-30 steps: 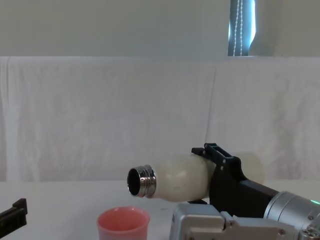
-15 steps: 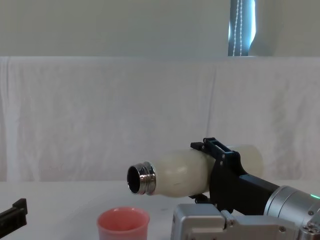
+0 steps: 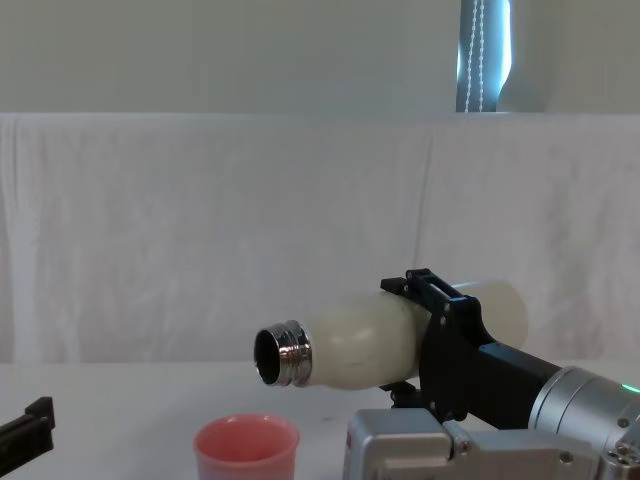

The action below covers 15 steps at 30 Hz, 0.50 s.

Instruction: Grasp the thermos with one hand and pour water into the cup lid.

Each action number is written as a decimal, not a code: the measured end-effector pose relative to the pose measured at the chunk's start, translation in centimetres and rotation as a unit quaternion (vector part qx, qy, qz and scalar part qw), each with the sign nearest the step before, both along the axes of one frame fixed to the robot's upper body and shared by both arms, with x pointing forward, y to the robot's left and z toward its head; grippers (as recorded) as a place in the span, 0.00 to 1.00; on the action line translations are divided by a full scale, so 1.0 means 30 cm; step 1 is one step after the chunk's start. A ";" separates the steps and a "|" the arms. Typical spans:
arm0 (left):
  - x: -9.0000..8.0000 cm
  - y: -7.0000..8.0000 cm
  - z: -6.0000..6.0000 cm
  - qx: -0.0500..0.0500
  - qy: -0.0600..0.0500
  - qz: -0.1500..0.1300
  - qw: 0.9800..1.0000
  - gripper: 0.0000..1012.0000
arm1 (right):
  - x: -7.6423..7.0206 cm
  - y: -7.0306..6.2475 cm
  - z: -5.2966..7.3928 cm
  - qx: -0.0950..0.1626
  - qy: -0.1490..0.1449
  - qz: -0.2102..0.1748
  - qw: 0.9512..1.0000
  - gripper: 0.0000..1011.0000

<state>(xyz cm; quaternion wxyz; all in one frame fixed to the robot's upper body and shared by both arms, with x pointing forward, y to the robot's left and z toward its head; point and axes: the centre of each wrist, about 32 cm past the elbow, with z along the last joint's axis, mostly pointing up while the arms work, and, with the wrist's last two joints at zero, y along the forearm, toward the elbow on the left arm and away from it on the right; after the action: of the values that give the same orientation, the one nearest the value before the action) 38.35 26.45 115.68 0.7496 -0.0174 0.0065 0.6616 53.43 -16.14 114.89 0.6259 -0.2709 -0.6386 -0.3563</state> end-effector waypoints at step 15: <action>0.000 0.000 0.000 0.000 0.000 0.000 1.000 0.99 | -0.002 0.001 0.000 -0.004 -0.006 0.002 1.000 0.95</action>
<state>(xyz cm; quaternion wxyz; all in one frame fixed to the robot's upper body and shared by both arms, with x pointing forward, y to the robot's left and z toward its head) 38.35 26.46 115.68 0.7496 -0.0174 0.0064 0.6616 53.36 -16.11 114.89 0.6219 -0.2701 -0.6440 -0.3543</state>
